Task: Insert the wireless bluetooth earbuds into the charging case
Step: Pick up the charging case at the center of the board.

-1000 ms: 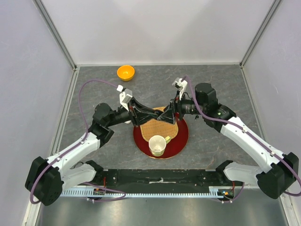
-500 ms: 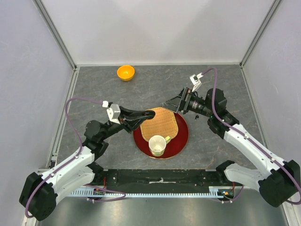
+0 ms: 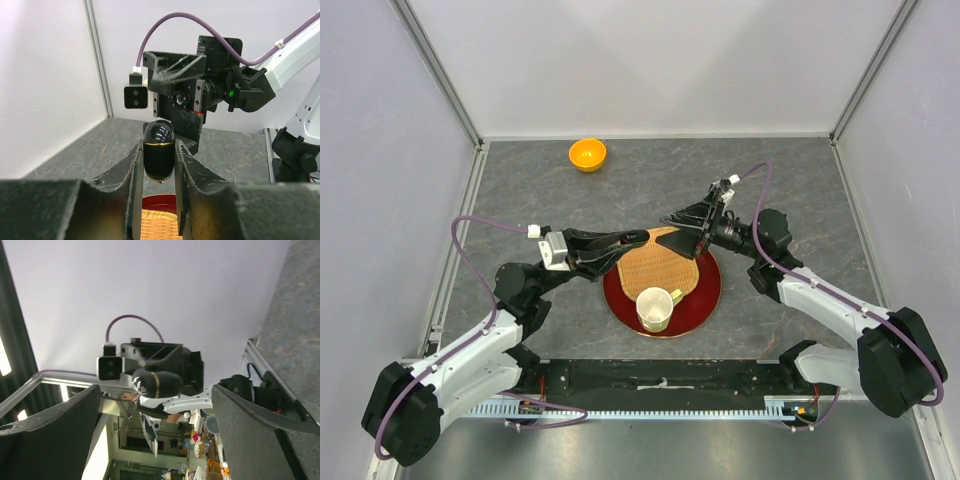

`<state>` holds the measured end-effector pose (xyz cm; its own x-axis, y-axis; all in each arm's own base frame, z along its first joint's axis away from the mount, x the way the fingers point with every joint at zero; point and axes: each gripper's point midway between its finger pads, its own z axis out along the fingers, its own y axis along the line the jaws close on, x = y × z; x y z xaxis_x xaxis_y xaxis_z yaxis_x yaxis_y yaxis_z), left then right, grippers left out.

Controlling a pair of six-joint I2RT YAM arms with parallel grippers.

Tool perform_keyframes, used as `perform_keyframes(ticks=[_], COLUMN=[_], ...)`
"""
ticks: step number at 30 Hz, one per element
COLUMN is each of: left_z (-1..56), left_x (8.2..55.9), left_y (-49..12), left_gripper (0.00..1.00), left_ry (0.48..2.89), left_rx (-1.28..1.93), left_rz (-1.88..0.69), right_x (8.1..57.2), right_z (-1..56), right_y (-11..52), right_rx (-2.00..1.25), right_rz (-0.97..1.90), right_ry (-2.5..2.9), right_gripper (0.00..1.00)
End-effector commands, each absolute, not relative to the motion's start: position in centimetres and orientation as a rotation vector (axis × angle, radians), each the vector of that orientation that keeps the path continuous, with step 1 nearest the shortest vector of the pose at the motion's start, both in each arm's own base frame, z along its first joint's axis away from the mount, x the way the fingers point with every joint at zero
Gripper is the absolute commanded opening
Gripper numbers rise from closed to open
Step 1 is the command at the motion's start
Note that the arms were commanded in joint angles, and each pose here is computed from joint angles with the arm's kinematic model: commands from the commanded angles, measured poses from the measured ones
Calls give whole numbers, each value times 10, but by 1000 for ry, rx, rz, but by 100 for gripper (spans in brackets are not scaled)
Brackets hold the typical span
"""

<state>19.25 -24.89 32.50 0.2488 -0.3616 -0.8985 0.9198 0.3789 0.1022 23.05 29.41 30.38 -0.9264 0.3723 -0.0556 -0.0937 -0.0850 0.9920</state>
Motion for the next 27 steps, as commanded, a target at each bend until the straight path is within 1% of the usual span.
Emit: perform_keyframes(ticks=[1,5,10,13,14,17,23,25,27], left_z=[338,338,339,338,338,338,336,335,334], left_x=[189,191,192,192,192,192,193,194,194], left_y=[-247,-247,-247,-247,-247,-247,-248,-248,-248], left_gripper=[2,2,2,2,2,2,2,2,2], left_ry=[834,834,836,836,836,836,843,847,849], left_rx=[745,730,720,720,720,721,718,717,716], left_rz=[-958,-962,-965,-969,-969,-971,-971,-971,-970], right_x=[216,211,209,208,208,204,200,199,199], right_z=[340,337,332,331,332,336,341,341,340], right_y=[298,305,314,319,320,324,332,334,335], right_rx=[241,248,247,242,253,233,189,188,189], right_rz=[2232,2278,2328,2369,2388,2439,2459,2462,2464], right_ry=[1752,1757,1752,1737,1732,1701,1678,1682,1681], right_gripper=[97,97,94,89,86,82,75,70,68])
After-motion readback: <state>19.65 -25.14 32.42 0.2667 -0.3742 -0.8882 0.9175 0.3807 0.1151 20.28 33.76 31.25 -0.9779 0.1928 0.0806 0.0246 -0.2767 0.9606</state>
